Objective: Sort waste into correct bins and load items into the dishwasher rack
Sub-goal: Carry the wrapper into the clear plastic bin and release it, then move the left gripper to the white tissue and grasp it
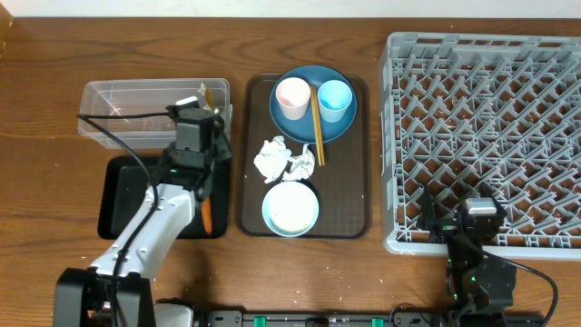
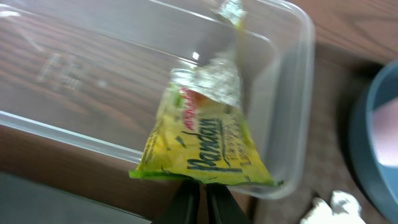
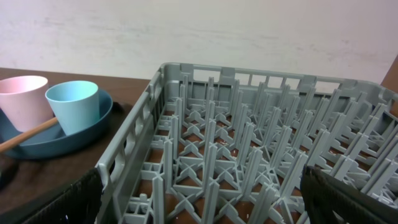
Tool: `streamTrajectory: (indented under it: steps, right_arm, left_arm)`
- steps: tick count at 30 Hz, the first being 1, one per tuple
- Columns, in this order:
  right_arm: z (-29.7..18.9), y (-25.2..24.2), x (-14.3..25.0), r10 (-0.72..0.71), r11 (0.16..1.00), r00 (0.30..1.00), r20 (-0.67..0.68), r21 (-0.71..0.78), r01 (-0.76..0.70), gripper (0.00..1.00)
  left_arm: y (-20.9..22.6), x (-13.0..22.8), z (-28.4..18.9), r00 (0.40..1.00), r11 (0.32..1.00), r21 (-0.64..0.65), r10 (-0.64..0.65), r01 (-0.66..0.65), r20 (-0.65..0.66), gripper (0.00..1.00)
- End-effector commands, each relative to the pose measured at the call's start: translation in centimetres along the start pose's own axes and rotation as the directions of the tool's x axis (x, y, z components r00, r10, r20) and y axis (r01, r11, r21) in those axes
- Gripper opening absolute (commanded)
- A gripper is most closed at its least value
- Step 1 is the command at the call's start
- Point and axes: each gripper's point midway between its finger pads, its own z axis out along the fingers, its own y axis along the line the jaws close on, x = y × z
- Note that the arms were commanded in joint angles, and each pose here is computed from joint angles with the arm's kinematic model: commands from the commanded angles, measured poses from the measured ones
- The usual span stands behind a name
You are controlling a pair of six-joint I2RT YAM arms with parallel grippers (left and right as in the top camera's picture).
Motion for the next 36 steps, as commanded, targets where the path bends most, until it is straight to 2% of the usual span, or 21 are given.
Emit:
streamTrajectory:
  steps: [1, 3, 6, 16, 18, 19, 22, 24, 32, 36]
  right_arm:
    - [0.0, 0.4, 0.1, -0.003, 1.0, 1.0, -0.003, -0.015, 0.003, 0.99]
    - [0.0, 0.4, 0.1, -0.003, 1.0, 1.0, -0.003, -0.015, 0.003, 0.99]
    - [0.0, 0.4, 0.1, -0.003, 1.0, 1.0, -0.003, -0.015, 0.003, 0.99]
    - [0.0, 0.4, 0.1, -0.003, 1.0, 1.0, -0.003, -0.015, 0.003, 0.99]
    - [0.0, 0.4, 0.1, -0.003, 1.0, 1.0, -0.003, -0.015, 0.003, 0.99]
    - [0.0, 0.4, 0.1, -0.003, 1.0, 1.0, -0.003, -0.015, 0.003, 0.99]
    - [0.0, 0.4, 0.1, -0.003, 1.0, 1.0, -0.003, -0.015, 0.003, 0.99]
    - [0.0, 0.4, 0.1, -0.003, 1.0, 1.0, -0.003, -0.015, 0.003, 0.99]
    - [0.0, 0.4, 0.1, -0.003, 1.0, 1.0, -0.003, -0.015, 0.003, 0.99]
    - [0.0, 0.4, 0.1, -0.003, 1.0, 1.0, -0.003, -0.015, 0.003, 0.99]
  left_arm:
    - [1.7, -1.7, -0.1, 0.999, 0.999, -0.043, -0.022, 0.024, 0.041, 0.09]
    - [2.2, -2.0, -0.2, 0.998, 0.998, -0.051, -0.042, 0.045, 0.05, 0.1]
    - [2.2, -2.2, -0.3, 0.996, 0.996, -0.044, -0.072, 0.074, 0.054, 0.23]
    - [2.0, -2.9, -1.1, 0.994, 0.996, -0.027, -0.077, 0.079, 0.077, 0.41]
    - [1.0, -2.9, -1.6, 0.995, 0.996, 0.031, -0.08, 0.078, 0.063, 0.4]
    - [-0.3, -2.6, -1.9, 0.996, 0.992, 0.104, -0.078, 0.074, 0.035, 0.41]
    - [-5.2, -1.1, -3.8, 0.997, 0.925, 0.373, -0.044, 0.067, -0.07, 0.41]
    - [-7.4, -0.3, -5.1, 0.994, 0.873, 0.483, -0.009, 0.063, -0.113, 0.41]
    - [-10.2, 2.6, -5.8, 0.982, 0.843, 0.537, 0.076, 0.028, -0.171, 0.41]
    - [-10.2, 4.5, -5.4, 0.972, 0.871, 0.491, 0.109, 0.009, -0.21, 0.46]
